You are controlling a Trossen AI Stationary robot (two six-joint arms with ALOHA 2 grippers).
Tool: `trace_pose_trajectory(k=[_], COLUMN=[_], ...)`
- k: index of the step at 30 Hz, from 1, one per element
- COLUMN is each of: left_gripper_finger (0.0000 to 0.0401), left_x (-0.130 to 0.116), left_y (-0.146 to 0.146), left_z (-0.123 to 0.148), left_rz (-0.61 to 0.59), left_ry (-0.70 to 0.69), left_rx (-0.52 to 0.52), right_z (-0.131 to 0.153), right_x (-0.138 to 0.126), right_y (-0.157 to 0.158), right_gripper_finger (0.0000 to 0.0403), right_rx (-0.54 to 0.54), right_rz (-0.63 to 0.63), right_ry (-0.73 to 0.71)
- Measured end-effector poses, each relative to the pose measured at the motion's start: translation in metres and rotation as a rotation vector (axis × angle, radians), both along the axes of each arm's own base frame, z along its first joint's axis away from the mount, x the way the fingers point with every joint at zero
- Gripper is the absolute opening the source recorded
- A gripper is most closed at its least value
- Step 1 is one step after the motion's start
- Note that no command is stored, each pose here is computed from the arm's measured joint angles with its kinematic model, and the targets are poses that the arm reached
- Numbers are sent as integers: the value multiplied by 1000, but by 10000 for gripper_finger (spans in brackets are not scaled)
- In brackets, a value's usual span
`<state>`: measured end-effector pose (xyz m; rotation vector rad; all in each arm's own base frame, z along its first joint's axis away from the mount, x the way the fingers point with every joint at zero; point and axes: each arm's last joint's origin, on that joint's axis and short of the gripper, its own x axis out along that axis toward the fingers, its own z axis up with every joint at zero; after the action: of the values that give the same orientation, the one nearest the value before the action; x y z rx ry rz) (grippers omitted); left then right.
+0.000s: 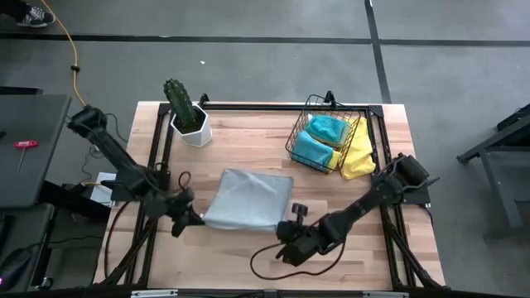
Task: Fold microfiber towels
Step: Fold the gray microfiber towel
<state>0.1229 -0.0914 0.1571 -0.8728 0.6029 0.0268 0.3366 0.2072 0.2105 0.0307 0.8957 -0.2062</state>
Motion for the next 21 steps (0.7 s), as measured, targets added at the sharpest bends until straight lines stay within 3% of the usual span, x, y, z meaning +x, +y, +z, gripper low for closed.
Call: trace_pose_trajectory(k=[9,21], left_gripper_finger=[0,3], left_x=[-5,10], left_y=[-31,-65], left_z=[-31,-53], left_rz=[21,-4], left_ry=[66,98], left_rx=[-133,-175], right_z=[2,-14], right_x=[-1,1], right_y=[11,18], right_gripper_finger=[0,0], right_rx=[87,224], right_rz=[10,30], right_ry=[-31,67])
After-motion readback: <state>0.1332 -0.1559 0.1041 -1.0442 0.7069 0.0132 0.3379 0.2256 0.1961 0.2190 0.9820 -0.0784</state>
